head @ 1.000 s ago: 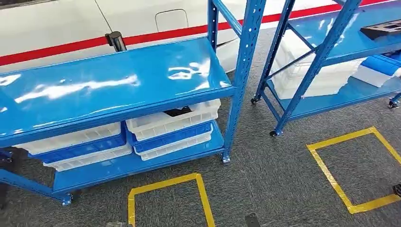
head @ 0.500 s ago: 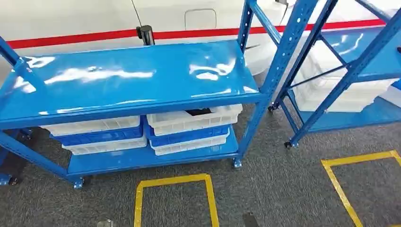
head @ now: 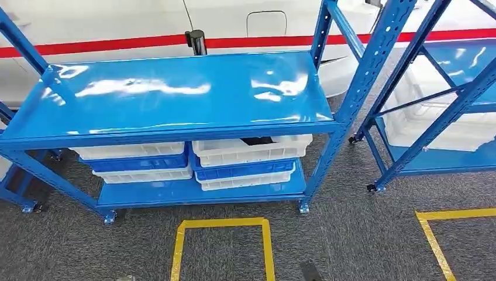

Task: Take the parts from the cabinet and place them on the table.

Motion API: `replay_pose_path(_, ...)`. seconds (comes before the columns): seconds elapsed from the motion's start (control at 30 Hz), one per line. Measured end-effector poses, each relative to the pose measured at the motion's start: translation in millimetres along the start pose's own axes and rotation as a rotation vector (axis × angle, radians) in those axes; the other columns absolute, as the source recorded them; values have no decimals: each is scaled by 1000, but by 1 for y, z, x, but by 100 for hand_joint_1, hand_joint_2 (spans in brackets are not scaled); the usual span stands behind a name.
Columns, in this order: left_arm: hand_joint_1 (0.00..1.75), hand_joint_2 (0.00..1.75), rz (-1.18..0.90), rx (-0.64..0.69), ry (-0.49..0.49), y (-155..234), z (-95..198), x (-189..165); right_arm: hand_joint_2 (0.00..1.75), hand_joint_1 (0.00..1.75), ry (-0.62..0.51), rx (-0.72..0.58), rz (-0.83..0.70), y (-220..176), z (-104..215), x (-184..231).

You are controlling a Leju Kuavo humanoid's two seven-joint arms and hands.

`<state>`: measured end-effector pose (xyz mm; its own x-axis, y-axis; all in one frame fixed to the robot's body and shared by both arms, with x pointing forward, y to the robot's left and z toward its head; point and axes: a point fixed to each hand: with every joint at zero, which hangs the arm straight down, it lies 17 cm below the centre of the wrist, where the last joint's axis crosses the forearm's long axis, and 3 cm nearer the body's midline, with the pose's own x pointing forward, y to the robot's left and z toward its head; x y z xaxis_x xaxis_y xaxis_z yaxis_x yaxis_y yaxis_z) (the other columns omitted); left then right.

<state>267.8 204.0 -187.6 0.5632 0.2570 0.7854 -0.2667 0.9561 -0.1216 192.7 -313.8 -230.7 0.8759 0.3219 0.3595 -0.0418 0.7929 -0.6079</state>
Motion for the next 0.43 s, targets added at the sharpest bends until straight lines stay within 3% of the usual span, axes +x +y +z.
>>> replay_pose_path(0.3, 0, 0, 6, -5, 4, 0, 0, 0, 0, 0, -6, -1, 7, 0, 0, 2)
replay_pose_path(0.33, 0, 175, 7, -6, 3, -1, 0, 0, 0, 0, -7, -2, 8, -1, 0, 2)
replay_pose_path(0.43, 0, 175, 14, -2, 11, -1, 0, -1, 0, 0, -14, -3, 20, -1, -1, 5)
